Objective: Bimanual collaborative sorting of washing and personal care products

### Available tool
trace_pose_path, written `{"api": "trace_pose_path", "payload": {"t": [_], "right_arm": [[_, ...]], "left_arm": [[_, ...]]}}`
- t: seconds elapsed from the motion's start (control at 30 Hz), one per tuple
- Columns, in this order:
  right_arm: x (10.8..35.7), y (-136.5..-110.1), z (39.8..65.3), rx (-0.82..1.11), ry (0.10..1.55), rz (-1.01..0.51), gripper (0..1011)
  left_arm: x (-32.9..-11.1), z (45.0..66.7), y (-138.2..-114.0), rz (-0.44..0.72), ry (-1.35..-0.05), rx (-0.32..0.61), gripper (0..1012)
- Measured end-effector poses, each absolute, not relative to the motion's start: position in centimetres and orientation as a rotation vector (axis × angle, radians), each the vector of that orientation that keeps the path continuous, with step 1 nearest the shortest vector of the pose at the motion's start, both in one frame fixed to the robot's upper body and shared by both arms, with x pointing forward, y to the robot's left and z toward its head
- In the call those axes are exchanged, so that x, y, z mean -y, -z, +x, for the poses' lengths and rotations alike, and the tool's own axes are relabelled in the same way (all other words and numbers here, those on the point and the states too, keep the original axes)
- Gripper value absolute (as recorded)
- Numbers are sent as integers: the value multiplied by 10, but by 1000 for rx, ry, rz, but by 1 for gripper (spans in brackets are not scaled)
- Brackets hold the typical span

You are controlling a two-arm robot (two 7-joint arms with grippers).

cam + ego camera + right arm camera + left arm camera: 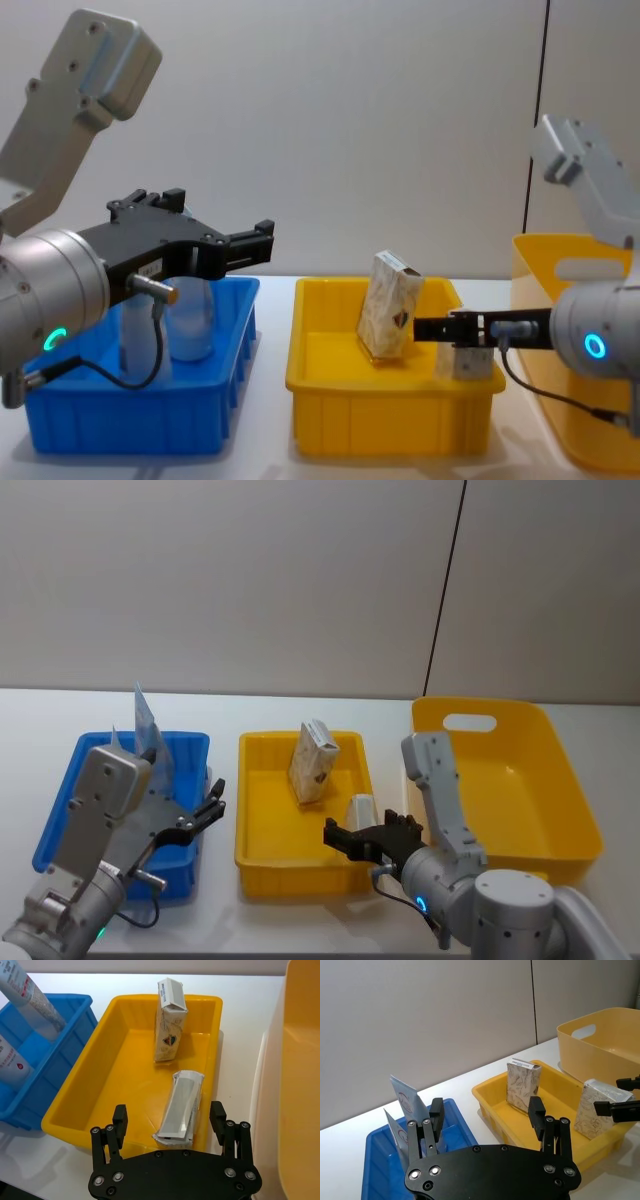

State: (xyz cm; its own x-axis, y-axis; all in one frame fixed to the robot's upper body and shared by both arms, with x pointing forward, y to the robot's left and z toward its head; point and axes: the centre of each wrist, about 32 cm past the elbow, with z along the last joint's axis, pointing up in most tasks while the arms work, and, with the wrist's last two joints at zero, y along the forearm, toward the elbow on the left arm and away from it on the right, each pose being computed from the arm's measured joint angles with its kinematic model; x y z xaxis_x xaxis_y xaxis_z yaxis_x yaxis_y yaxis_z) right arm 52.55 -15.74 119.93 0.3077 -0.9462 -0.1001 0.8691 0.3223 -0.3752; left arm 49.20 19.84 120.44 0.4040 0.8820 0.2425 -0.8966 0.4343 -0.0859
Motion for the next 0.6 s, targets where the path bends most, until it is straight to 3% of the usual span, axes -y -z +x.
{"api": "trace_pose_path", "payload": {"t": [0.47,0.6], "right_arm": [[149,-1196,538,-356,1233,-300,1001],[148,-1195,541,-361,1234,-306,916]], "left_arm": [[-198,492,-1204,61,-1124,268,1001],[-198,492,-1204,61,-1124,268,1001]]}}
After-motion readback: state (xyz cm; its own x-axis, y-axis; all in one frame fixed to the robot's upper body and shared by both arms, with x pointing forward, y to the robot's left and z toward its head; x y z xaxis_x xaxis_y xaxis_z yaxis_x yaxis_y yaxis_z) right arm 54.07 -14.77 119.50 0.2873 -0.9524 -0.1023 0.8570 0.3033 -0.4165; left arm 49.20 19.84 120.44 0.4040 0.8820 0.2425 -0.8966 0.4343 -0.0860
